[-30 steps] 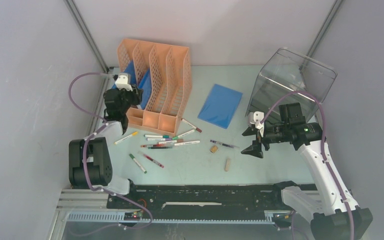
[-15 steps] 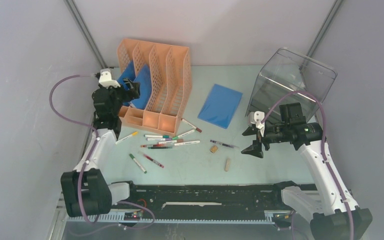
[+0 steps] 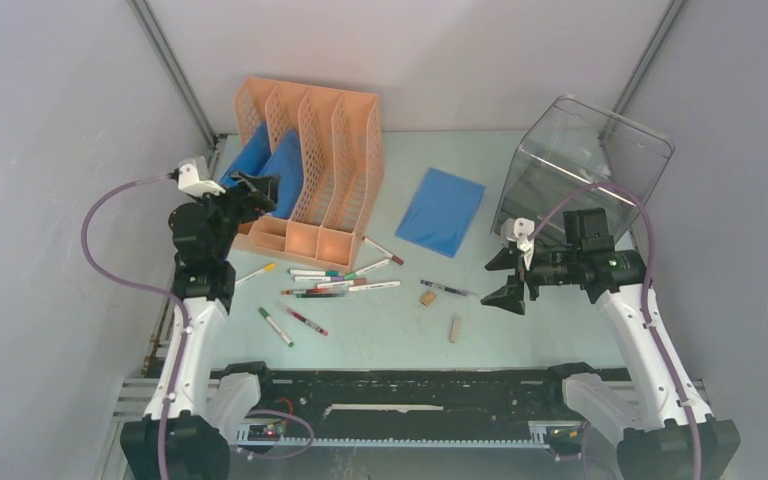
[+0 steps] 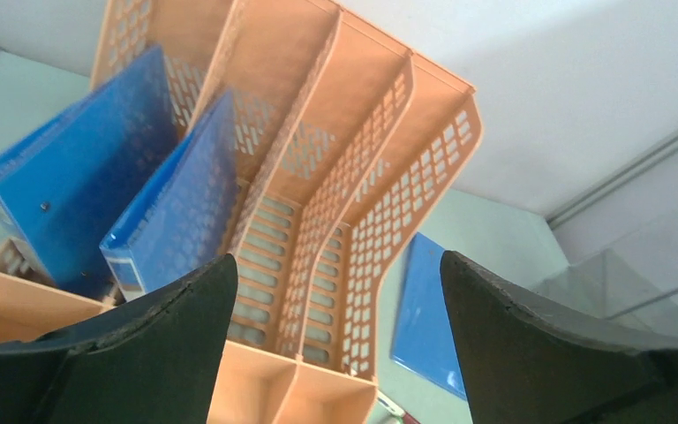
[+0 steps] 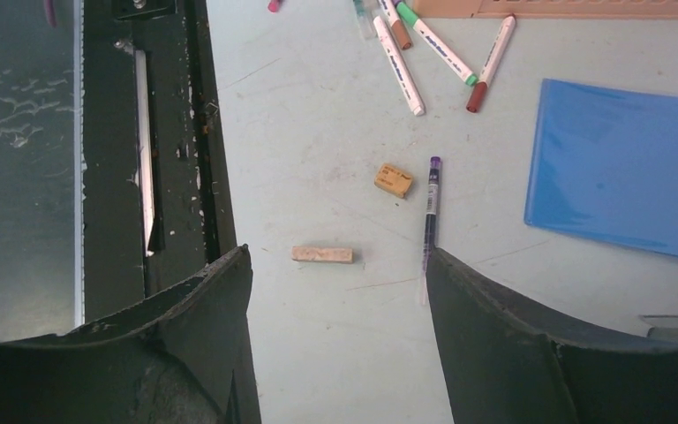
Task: Organize the desk
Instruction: Place the folder in the storage box.
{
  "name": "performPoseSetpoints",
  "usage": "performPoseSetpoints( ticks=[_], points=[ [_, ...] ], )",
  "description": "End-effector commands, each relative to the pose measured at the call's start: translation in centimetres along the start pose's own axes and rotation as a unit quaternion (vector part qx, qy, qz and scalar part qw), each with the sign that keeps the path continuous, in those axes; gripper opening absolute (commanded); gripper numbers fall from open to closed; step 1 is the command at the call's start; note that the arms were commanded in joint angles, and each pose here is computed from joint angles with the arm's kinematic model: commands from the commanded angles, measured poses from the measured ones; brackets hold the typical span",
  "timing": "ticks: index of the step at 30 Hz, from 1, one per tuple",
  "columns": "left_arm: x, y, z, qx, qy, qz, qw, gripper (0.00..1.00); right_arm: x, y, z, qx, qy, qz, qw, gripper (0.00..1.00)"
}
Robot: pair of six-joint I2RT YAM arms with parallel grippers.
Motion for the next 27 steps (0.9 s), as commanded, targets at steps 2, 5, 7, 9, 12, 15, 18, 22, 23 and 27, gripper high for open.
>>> performPoseSetpoints(
  ticks=[2,5,7,9,12,15,18,22,23,27],
  points=[
    [-1.6,-2.0,1.3,0.037,-0.053,0.048,0.997,0.92,-0.4,0.1,-0.6,-0.029,0.013,0.009,0.999,0.8],
    [-1.9,-2.8,2.4,0.066,-0.061,0.061,0.994,0.97,-1.0,0.4,-0.4,-0.023,0.03,0.017,0.999,0.79],
    [-1.7,-3.3,3.3,0.09,-0.059,0.054,0.993,1.0,-1.6,0.6,-0.5,-0.017,0.043,0.03,0.999,0.79],
    [-1.3,-3.7,4.5,0.12,-0.057,0.045,0.99,1.0,-2.2,1.0,-0.7,-0.005,0.045,0.05,0.998,0.78],
    [-0.9,-4.5,5.9,0.159,-0.039,0.042,0.986,1.0,-3.1,1.8,-1.1,0.031,0.034,0.092,0.995,0.78],
    [-1.1,-5.3,6.1,0.173,-0.036,0.044,0.983,1.0,-5.1,2.7,-1.8,0.057,0.038,0.169,0.983,0.77],
    [-1.5,-5.8,5.8,0.158,-0.037,0.054,0.985,1.0,-7.5,3.9,-2.6,0.058,0.052,0.253,0.964,0.76],
    [-1.9,-6.1,5.5,0.144,-0.038,0.065,0.987,1.0,-10.8,5.8,-3.8,0.052,0.066,0.337,0.938,0.74],
    [-2.0,-6.2,5.4,0.143,-0.038,0.067,0.987,1.0,-11.6,6.2,-4.2,0.047,0.073,0.355,0.931,0.73],
    [-2.3,-6.3,5.4,0.144,-0.046,0.078,0.985,1.0,-14.7,7.8,-5.5,0.039,0.118,0.413,0.902,0.67]
  ],
)
Point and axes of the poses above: each gripper's point midway between its finger pads, its own y axis out along the fingers, its own x axis along the line the jaws close on, z = x × y, the point moved 6 cm from there along -y, back along the fingers, and after that the axes turned 7 degrees about y, right-handed, at the moved point
